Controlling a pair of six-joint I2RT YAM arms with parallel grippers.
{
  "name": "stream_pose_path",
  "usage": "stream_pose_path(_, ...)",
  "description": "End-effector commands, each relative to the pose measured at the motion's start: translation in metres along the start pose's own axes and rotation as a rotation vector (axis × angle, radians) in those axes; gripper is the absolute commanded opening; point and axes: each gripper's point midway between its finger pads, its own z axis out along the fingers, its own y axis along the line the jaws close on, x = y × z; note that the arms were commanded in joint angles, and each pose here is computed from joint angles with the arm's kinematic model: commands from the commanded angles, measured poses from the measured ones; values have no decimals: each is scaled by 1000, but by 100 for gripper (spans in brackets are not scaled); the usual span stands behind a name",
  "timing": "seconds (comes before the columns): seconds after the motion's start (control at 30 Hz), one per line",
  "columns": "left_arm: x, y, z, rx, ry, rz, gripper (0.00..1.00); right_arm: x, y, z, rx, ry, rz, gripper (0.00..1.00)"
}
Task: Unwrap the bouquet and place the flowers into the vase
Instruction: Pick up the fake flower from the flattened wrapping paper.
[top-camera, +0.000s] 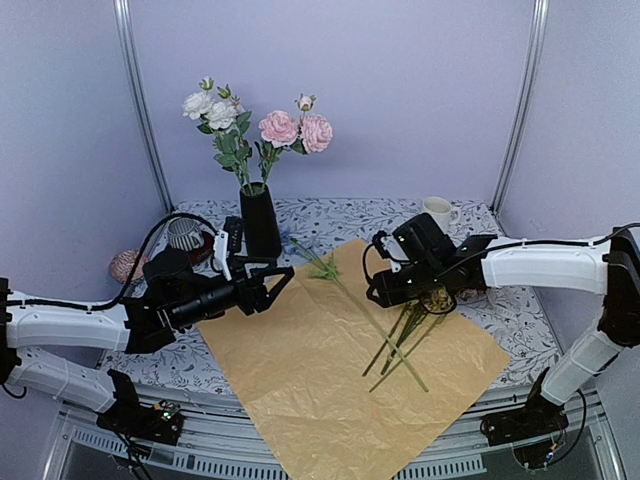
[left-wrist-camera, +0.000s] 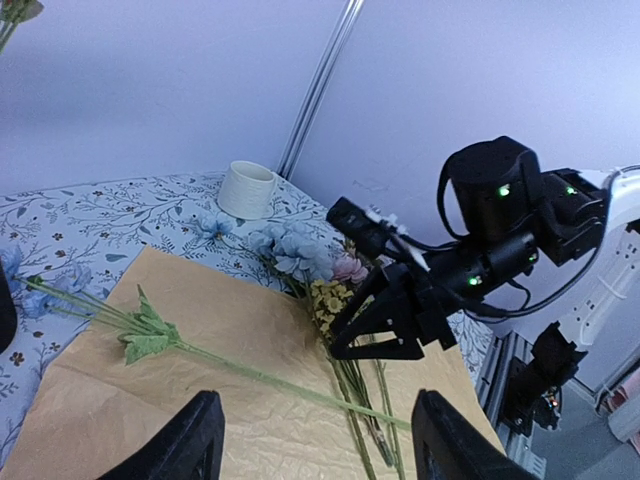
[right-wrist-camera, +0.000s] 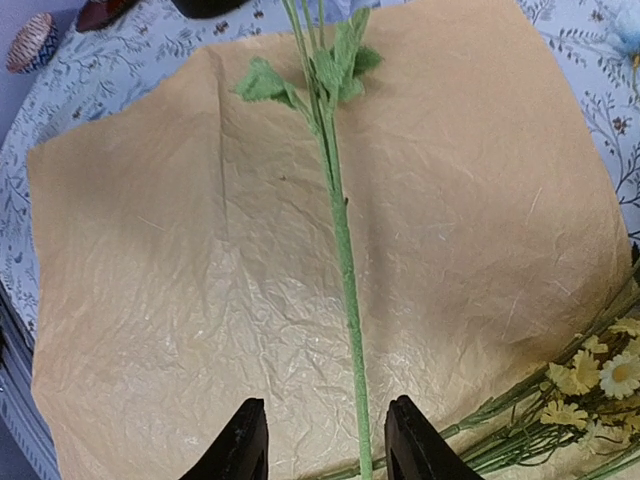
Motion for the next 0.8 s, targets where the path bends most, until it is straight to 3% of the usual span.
stream_pose_path(0.0, 8, 2, -11, -21, 12, 4, 67, 28, -11, 26, 68, 163, 11, 42)
stream_pose_path(0.53, 17, 1, -6, -15, 69, 32, 69, 51, -19, 73, 129, 312, 29, 37)
stream_pose_path(0.77, 20, 3, -6, -19, 67, 28, 69, 57, -18, 77, 118, 337, 25, 24)
